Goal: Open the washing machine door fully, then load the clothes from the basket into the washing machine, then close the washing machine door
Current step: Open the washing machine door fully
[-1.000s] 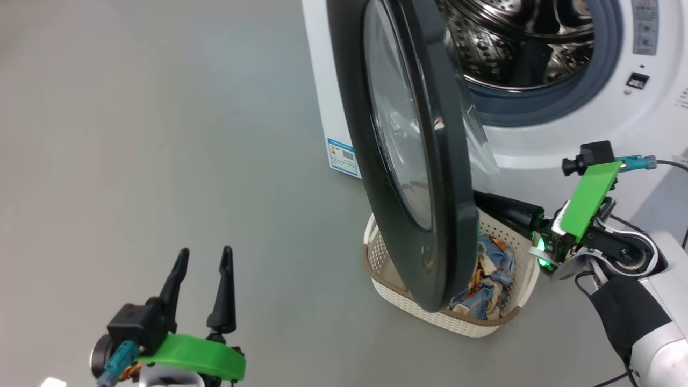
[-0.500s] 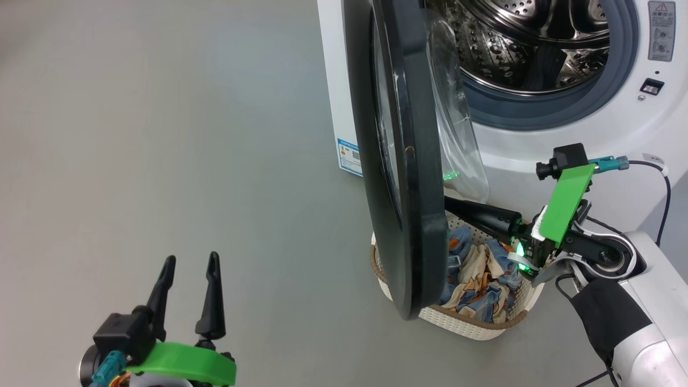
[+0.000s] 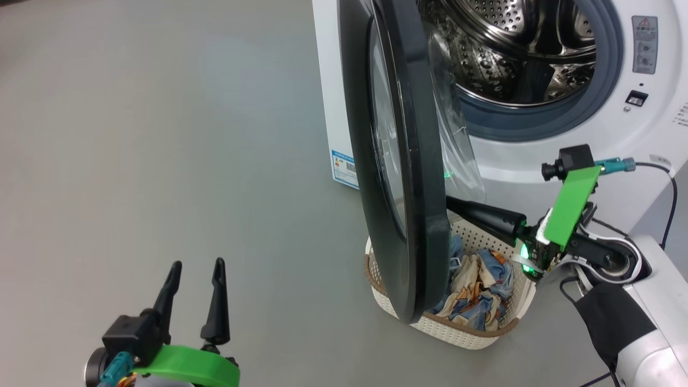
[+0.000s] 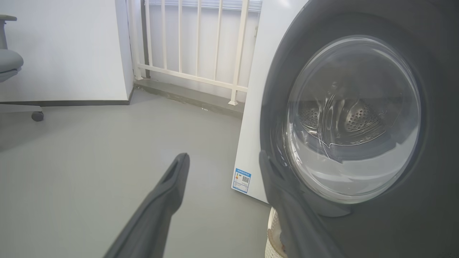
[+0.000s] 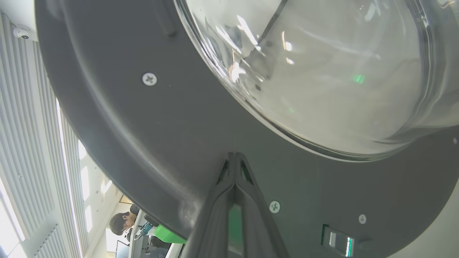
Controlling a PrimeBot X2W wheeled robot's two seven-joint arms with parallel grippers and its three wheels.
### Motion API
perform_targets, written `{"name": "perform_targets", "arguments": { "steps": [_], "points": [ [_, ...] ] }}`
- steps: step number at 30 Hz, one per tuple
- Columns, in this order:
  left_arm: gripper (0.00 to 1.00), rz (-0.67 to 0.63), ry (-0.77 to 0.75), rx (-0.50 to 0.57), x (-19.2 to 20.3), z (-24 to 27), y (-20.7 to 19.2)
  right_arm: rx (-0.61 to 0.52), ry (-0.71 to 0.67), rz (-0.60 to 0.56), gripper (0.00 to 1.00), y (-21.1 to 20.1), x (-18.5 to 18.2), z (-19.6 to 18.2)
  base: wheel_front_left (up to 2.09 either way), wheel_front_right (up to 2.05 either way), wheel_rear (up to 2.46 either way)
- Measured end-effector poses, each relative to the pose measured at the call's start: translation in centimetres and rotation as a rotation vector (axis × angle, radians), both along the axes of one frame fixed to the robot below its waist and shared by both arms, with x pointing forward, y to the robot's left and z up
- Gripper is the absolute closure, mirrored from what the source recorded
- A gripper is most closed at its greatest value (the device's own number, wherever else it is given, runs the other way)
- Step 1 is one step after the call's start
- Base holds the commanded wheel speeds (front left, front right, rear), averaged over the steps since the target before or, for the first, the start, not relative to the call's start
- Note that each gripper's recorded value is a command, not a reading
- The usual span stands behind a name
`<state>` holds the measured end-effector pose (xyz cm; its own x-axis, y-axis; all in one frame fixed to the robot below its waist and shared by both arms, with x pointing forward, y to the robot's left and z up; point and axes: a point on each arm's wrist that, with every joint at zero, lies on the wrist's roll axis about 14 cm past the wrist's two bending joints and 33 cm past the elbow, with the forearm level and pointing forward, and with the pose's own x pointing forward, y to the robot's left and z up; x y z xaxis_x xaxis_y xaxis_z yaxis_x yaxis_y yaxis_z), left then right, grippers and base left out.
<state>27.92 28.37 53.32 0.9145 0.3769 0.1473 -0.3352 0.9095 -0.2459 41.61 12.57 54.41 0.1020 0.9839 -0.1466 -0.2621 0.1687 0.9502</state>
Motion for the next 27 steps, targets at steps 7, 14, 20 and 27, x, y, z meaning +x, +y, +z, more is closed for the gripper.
{"name": "perform_targets", "arguments": {
  "steps": [7, 14, 20, 27],
  "points": [
    [0.0, -0.043, 0.0, -0.002, 0.3, -0.3, -0.8, 0.004, -0.034, -0.063, 0.58, -1.9, 0.0, 0.7, 0.0, 0.0, 0.0],
    [0.0, -0.12, -0.008, -0.006, 2.0, -0.2, -2.6, -0.004, -0.104, -0.155, 0.0, -4.7, 0.5, 1.5, 0.0, 0.0, 0.0],
    [0.0, -0.192, -0.011, -0.001, 3.6, -0.1, -4.5, -0.001, -0.206, -0.245, 0.0, -7.4, 0.7, 3.2, 0.0, 0.0, 0.0],
    [0.0, -0.266, -0.018, 0.001, 5.4, 0.1, -6.6, -0.006, -0.309, -0.386, 0.0, -11.6, 0.8, 4.3, 0.0, 0.0, 0.0]
  ]
}}
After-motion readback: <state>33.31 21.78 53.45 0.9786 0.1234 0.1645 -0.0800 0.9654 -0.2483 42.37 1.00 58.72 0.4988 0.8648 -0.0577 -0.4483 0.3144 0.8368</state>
